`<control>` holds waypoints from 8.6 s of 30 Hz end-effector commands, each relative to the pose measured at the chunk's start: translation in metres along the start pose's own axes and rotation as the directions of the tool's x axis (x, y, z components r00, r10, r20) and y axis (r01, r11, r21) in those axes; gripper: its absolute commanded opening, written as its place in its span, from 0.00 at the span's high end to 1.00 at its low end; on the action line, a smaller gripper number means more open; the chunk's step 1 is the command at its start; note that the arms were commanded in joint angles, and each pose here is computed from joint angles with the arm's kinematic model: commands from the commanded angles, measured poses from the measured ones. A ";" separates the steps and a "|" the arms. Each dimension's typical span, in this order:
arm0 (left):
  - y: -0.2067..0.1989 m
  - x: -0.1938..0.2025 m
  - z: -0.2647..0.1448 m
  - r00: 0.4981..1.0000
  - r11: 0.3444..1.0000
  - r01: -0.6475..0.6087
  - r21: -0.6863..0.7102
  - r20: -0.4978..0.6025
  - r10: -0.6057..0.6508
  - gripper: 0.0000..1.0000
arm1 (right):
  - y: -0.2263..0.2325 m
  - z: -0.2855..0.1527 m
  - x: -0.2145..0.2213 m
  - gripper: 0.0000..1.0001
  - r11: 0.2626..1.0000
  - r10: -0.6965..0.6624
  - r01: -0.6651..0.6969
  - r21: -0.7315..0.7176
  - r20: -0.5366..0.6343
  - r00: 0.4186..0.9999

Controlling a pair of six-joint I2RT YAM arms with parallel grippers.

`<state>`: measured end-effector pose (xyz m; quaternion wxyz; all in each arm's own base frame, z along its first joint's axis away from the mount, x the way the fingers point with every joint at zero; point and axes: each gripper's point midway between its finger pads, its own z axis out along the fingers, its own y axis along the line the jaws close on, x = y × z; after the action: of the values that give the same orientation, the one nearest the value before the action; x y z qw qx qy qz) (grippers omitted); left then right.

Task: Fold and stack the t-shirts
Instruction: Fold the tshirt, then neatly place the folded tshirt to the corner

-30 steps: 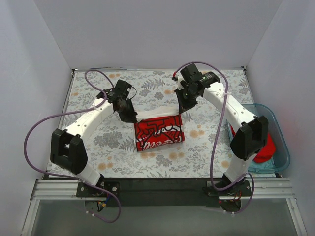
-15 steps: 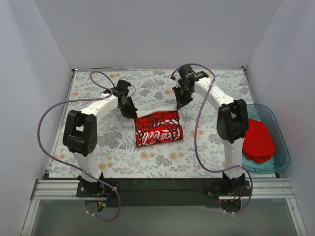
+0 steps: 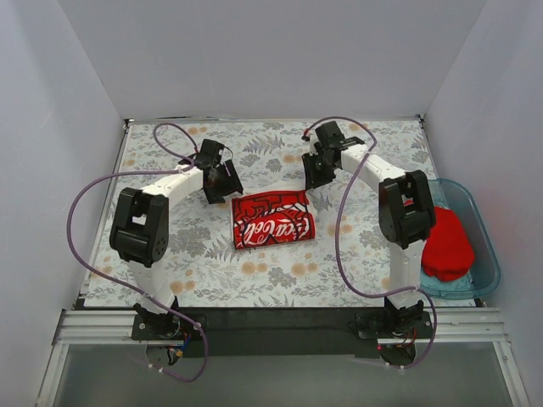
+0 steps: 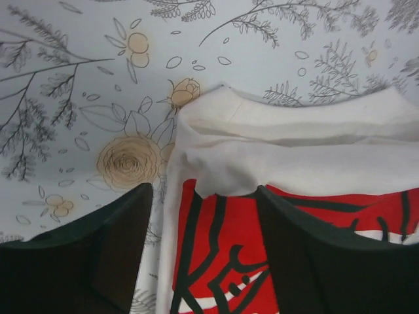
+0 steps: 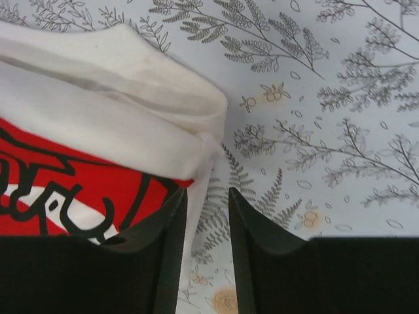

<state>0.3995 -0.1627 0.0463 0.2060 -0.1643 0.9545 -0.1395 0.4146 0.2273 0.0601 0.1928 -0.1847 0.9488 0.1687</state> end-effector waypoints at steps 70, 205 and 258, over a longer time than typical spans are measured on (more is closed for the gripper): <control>0.034 0.078 -0.017 0.970 0.953 0.241 0.184 -0.024 -0.240 0.71 | 0.041 -0.013 0.047 0.52 0.680 0.420 -0.183 -0.710 0.172 0.891; 0.078 -0.010 -0.128 0.896 0.996 0.026 0.079 0.441 -0.059 0.50 | 0.073 0.026 0.081 0.42 0.999 -0.038 0.036 -0.020 -0.084 0.996; 0.084 0.017 -0.078 0.965 0.999 0.041 0.021 0.259 -0.045 0.53 | -0.419 -0.170 -0.003 0.97 0.274 0.176 -0.322 0.906 0.282 0.943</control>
<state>0.3208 -0.0734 0.0662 0.3103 -0.2059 0.9203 -0.1200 0.5181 -0.1989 0.0751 0.2456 0.1017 0.8991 -0.3478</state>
